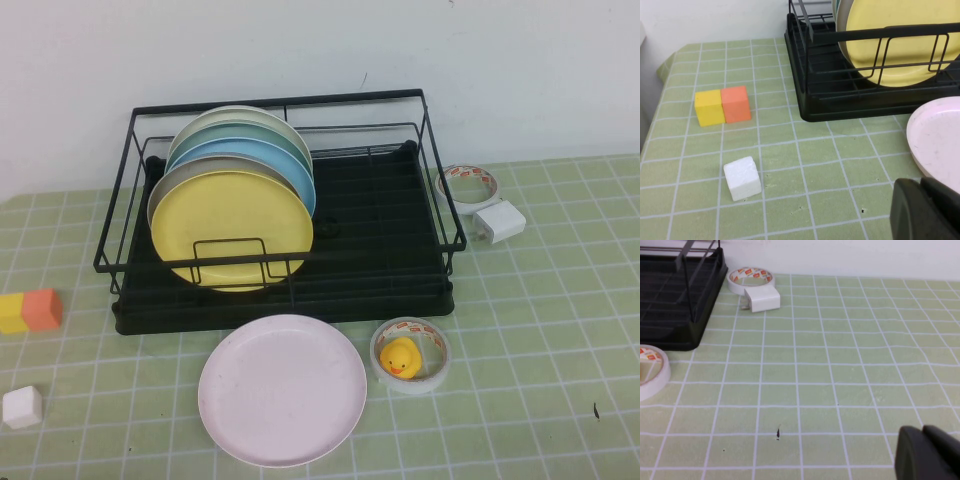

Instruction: Place plate on rack

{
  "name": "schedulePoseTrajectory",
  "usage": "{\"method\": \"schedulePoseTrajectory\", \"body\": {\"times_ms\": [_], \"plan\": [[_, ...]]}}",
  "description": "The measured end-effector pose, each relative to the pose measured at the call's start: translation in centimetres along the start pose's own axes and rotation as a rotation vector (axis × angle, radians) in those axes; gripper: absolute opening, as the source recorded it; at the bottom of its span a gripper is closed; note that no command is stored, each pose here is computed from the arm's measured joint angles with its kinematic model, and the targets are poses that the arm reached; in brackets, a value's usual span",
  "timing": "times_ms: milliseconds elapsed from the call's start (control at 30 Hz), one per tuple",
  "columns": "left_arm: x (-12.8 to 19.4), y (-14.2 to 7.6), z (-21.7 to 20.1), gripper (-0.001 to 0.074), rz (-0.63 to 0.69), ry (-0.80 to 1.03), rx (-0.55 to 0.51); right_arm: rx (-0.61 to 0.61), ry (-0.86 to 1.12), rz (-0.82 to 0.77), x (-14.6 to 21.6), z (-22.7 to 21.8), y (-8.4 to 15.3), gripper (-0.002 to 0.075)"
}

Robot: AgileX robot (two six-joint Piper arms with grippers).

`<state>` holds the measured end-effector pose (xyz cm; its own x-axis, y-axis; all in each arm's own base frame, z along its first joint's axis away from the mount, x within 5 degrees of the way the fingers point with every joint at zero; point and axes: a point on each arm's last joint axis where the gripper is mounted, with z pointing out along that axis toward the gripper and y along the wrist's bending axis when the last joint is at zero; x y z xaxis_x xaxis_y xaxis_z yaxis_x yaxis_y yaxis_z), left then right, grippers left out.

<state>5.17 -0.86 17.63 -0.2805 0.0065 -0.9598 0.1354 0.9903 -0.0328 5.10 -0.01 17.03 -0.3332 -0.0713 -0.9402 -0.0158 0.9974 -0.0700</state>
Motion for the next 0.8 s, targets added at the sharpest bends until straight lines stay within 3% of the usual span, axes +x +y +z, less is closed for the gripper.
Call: {"method": "schedulePoseTrajectory", "body": {"times_ms": [267, 467, 800], "plan": [[-0.1, 0.0, 0.0, -0.0002, 0.0, -0.01, 0.0, 0.0, 0.0, 0.0, 0.0, 0.0, 0.0, -0.0002], [-0.9, 0.1, 0.0, -0.0003, 0.0, -0.117, -0.006, 0.008, -0.079, 0.0, -0.5, 0.1, -0.1, -0.0002], [-5.1, 0.3, -1.6, -0.0002, 0.0, -0.613, -0.03, 0.067, -0.691, 0.0, -5.6, -2.0, -0.5, -0.0002]]}}
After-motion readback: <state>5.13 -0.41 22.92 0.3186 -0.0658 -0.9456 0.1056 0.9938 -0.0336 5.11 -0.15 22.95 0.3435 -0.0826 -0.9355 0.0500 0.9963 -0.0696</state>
